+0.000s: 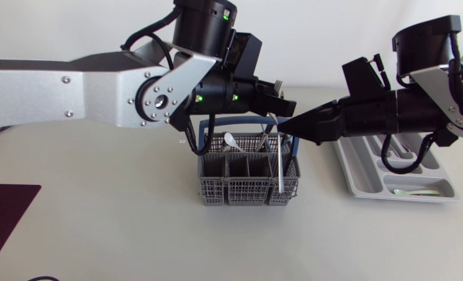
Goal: Sort the cutlery from the basket into the organizer compartments.
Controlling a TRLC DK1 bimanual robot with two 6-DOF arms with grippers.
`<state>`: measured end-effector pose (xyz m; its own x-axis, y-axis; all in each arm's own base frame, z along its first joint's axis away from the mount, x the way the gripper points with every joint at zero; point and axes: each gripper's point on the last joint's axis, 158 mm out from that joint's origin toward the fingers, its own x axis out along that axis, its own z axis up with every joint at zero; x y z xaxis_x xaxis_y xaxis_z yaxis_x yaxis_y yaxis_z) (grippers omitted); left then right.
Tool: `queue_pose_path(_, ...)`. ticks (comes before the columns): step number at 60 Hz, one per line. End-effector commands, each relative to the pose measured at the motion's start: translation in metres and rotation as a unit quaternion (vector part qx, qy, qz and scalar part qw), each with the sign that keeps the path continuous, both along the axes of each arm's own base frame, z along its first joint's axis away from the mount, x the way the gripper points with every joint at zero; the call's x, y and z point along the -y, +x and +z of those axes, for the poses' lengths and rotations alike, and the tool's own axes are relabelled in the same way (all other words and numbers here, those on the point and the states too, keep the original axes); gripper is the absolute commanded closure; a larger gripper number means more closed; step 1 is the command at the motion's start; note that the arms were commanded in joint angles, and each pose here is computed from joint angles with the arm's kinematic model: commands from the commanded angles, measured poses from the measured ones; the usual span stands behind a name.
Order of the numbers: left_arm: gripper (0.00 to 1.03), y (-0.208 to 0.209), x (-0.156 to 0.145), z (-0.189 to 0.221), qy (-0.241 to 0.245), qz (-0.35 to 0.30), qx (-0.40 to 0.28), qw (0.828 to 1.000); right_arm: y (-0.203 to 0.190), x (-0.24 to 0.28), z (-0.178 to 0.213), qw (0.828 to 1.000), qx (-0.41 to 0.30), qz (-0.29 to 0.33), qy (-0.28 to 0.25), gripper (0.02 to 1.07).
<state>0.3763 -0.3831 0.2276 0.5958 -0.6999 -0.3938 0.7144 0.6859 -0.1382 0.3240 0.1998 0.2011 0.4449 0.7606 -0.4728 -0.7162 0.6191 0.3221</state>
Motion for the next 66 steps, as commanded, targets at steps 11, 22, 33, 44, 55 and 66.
queue_pose_path(11, 1.0, 0.0, 0.008, 0.01, -0.022, -0.006, -0.01, 1.0, 0.007, -0.017, -0.003, 1.0, -0.016, 0.005, 0.005, 0.62)
queue_pose_path(22, 1.0, 0.001, 0.006, 0.009, -0.021, -0.004, -0.011, 1.0, 0.008, -0.02, -0.004, 1.0, -0.017, 0.007, 0.006, 0.78)
queue_pose_path(33, 1.0, 0.001, 0.005, 0.007, -0.021, -0.004, -0.014, 1.0, 0.007, -0.022, -0.009, 1.0, -0.02, 0.01, 0.005, 0.95)
queue_pose_path(44, 0.95, 0.002, 0.005, 0.012, -0.024, -0.004, -0.01, 1.0, 0.003, -0.021, -0.015, 1.0, -0.026, 0.01, 0.004, 0.97)
queue_pose_path(55, 0.84, 0.002, 0.002, 0.02, -0.03, -0.001, -0.004, 1.0, -0.002, -0.019, -0.019, 1.0, -0.029, 0.01, 0.003, 0.98)
queue_pose_path(66, 0.71, 0.005, -0.005, 0.032, -0.038, 0.004, 0.005, 0.999, -0.012, -0.017, -0.023, 0.999, -0.033, 0.011, 0.002, 0.98)
